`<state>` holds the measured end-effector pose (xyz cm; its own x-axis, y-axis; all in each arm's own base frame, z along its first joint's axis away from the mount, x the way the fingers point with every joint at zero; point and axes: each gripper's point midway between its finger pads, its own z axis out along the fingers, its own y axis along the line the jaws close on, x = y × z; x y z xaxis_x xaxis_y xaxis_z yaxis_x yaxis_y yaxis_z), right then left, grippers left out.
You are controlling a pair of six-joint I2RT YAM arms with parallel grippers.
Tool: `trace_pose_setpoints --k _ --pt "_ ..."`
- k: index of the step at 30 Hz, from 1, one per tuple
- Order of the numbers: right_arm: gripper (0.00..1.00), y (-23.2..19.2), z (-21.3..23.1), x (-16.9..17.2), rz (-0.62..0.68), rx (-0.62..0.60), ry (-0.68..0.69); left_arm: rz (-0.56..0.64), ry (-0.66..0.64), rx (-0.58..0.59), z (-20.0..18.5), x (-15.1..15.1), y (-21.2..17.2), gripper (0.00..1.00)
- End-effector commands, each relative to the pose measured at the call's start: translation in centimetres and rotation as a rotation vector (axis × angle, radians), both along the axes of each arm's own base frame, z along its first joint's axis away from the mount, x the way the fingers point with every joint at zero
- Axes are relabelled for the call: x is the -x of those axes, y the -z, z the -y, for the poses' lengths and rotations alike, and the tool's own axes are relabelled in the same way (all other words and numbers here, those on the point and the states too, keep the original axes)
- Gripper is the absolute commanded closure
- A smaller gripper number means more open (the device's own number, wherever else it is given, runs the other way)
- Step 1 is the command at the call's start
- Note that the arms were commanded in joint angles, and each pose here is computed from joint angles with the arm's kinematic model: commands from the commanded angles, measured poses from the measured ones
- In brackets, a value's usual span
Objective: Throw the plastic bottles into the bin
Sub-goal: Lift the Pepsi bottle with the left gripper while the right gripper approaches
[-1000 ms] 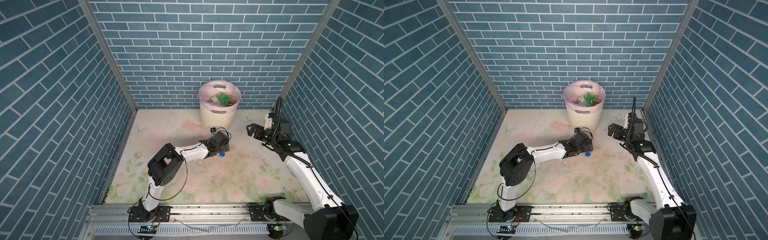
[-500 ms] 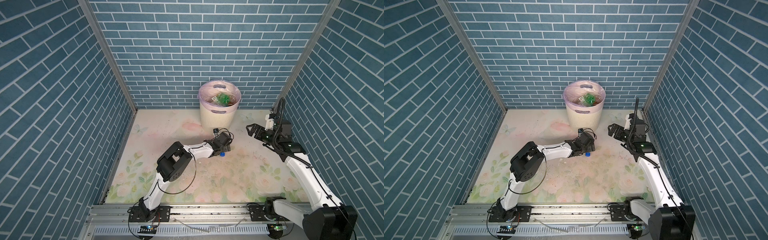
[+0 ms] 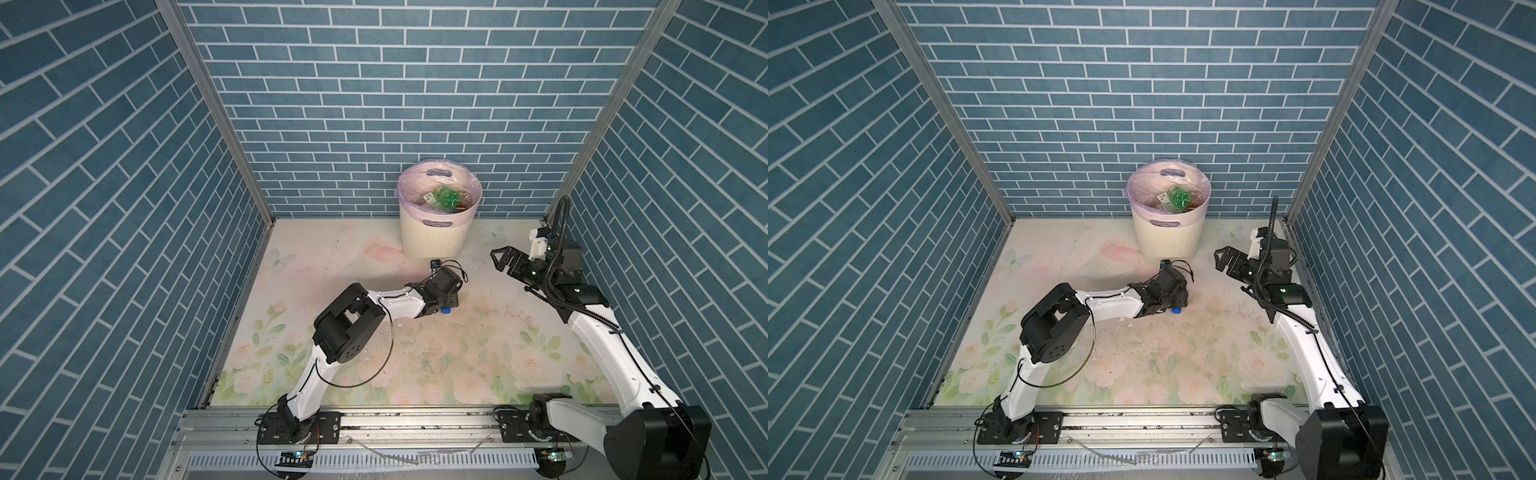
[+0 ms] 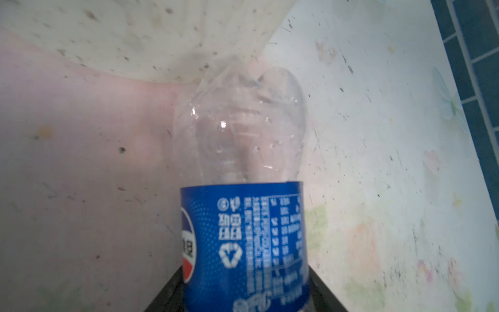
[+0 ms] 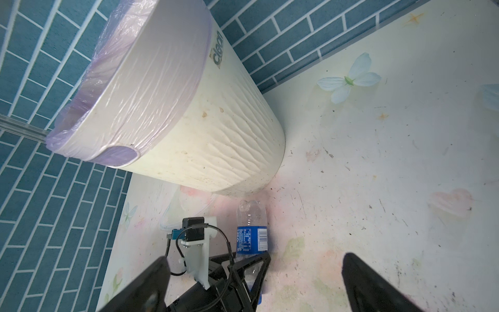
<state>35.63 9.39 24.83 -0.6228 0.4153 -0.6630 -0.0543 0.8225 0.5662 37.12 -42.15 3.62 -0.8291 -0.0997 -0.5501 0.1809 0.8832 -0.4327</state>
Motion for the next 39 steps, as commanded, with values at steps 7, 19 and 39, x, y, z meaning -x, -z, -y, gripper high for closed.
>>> trace_pose_setpoints --k 7,19,39 --pt "0.01 1.0 -0.3 -0.1 -0.025 -0.052 0.006 0.025 0.136 0.078 0.0 1.1 -1.3 0.43" --pt "0.01 1.4 -1.9 -0.3 -0.051 -0.134 -0.058 0.206 0.234 0.168 -0.6 2.4 -10.1 0.43" --pt "0.02 -0.1 -6.7 -1.1 -0.030 -0.299 -0.191 0.261 0.294 0.219 1.3 3.2 -15.4 0.43"
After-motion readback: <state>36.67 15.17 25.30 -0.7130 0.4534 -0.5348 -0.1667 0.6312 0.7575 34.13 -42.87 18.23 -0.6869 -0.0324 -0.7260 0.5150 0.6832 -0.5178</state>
